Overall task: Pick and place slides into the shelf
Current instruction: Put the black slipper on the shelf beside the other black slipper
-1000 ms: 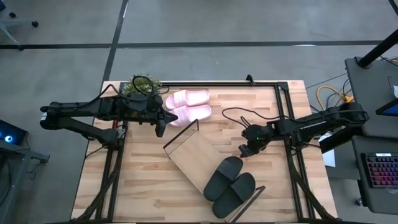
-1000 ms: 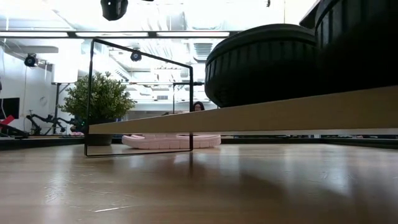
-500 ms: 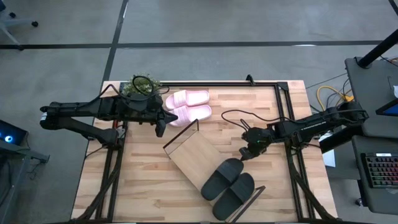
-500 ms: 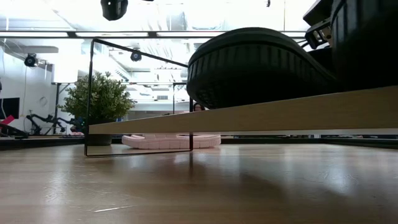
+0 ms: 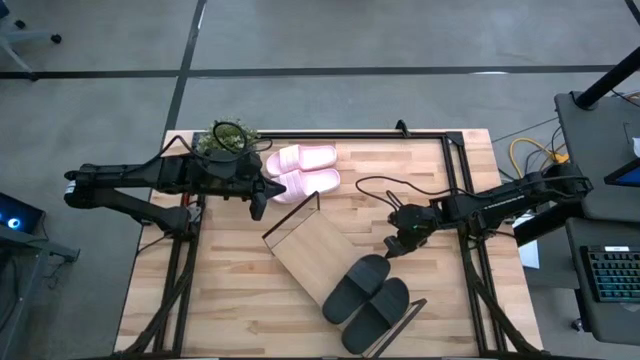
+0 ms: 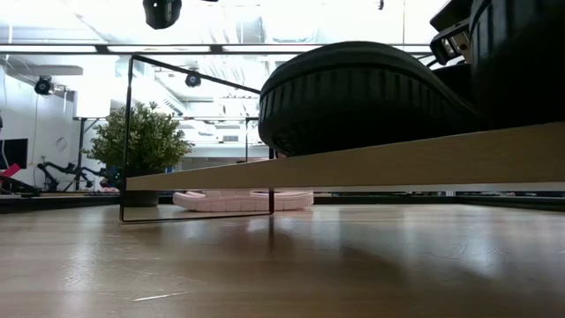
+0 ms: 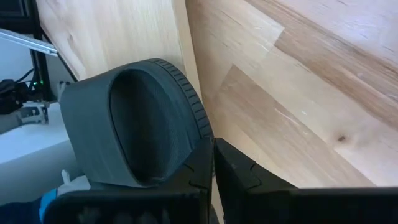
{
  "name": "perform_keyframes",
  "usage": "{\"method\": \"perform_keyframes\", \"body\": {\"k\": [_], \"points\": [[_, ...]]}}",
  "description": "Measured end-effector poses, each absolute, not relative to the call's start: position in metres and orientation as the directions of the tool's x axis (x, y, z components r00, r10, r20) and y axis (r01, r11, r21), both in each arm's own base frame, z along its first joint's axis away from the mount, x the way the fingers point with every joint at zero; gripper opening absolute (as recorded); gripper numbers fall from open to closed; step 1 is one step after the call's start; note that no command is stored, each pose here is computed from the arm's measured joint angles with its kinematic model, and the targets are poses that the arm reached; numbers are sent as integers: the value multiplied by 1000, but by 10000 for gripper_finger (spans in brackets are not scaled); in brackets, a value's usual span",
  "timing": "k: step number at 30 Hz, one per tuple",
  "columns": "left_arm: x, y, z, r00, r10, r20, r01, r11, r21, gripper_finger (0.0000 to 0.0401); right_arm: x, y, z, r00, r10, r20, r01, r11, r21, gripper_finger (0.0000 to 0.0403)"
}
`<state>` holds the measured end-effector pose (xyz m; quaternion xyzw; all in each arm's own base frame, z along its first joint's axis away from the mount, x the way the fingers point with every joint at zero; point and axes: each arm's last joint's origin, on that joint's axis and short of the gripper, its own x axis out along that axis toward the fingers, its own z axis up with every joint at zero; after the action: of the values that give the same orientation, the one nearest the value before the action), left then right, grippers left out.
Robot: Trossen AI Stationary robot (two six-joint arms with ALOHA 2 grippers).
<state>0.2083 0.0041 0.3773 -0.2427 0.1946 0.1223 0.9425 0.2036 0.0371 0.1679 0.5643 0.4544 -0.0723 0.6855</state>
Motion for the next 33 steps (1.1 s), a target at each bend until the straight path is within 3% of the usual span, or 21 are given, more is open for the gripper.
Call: {"method": "perform_keyframes", "body": {"k": [33], "points": [[208,4,377,895,136,-426,-319,861,-396,0,208,39,164,560,460,-689,597,352,721,8]]}}
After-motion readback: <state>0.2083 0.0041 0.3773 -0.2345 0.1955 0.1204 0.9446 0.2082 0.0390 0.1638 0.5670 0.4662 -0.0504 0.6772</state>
